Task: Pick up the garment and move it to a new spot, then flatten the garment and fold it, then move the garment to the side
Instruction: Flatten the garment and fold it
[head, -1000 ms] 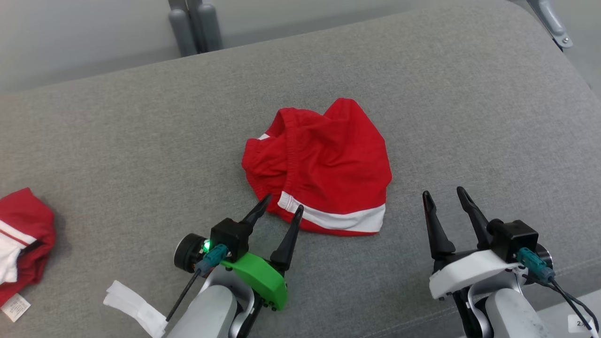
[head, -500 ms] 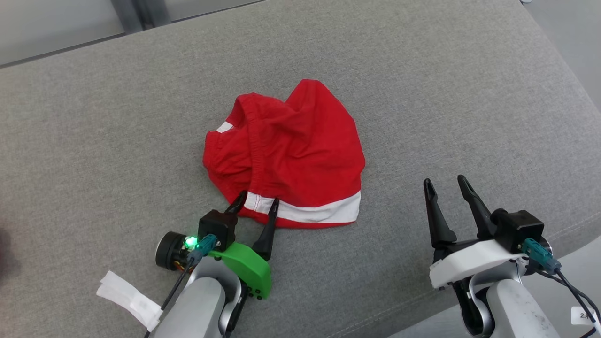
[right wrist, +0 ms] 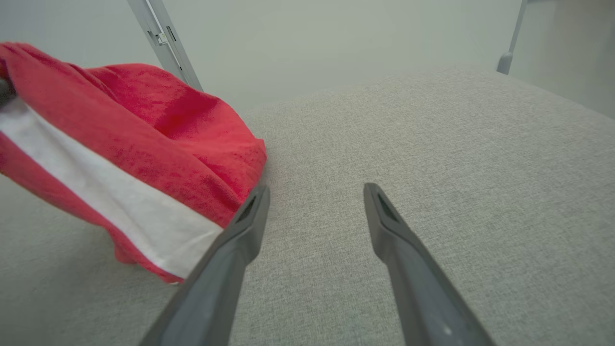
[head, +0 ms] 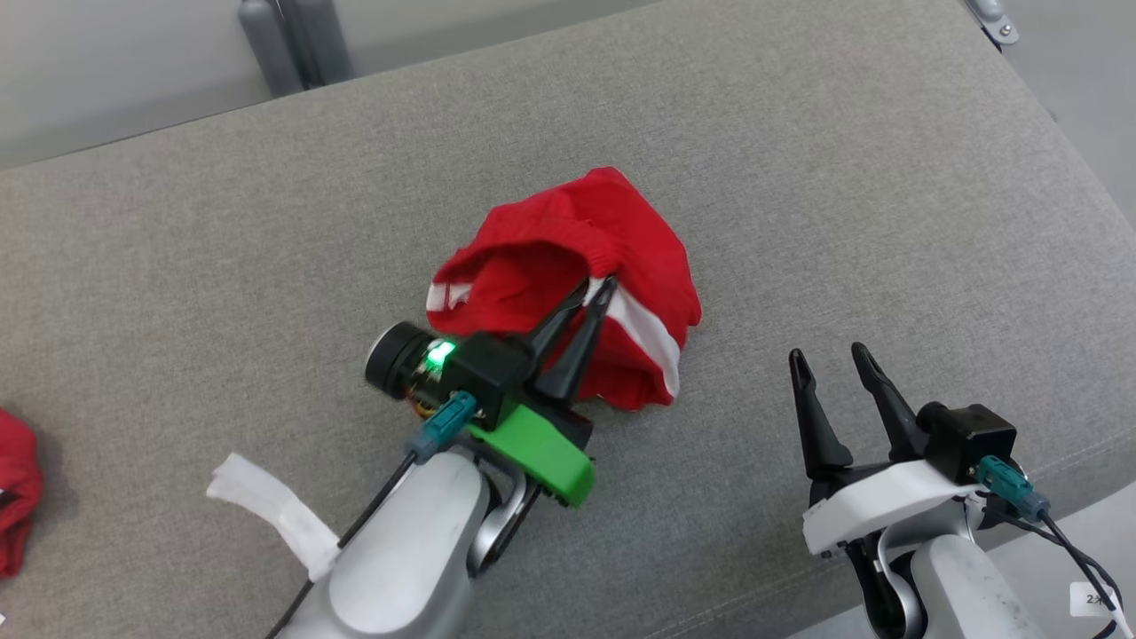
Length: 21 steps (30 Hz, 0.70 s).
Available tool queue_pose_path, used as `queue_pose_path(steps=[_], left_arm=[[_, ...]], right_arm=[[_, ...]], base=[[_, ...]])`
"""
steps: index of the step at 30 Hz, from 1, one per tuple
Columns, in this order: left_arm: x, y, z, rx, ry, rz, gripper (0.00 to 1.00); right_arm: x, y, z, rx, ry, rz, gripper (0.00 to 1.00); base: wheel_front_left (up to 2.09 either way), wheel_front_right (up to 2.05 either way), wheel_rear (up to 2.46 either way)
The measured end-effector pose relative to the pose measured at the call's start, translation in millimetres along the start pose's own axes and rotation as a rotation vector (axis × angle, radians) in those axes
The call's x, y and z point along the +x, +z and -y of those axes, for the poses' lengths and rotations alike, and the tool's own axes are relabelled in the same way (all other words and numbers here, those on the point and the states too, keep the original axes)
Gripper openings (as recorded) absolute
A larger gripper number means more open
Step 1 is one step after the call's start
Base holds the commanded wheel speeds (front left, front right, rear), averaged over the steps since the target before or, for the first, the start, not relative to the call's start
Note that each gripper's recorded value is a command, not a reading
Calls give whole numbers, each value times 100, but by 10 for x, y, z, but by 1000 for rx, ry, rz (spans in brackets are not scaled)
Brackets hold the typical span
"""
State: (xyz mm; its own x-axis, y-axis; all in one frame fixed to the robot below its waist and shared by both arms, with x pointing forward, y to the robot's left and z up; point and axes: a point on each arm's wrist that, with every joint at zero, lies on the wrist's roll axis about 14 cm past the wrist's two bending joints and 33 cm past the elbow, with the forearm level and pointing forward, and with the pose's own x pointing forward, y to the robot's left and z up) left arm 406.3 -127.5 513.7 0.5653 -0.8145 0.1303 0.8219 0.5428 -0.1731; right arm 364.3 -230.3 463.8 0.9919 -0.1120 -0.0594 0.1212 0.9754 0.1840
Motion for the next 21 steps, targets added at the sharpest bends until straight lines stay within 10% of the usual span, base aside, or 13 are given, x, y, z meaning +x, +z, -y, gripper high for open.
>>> queue_pose_path(steps=[11,21], left_arm=[[483,1468,627,36,-190,347,0],[291,787,-156,31,30,176,0]], right_arm=[[-164,-32,21,40,-15,-7,100],[-12,-20,70,35,-27,0,100]], base=[[0,0,0],[0,0,0]])
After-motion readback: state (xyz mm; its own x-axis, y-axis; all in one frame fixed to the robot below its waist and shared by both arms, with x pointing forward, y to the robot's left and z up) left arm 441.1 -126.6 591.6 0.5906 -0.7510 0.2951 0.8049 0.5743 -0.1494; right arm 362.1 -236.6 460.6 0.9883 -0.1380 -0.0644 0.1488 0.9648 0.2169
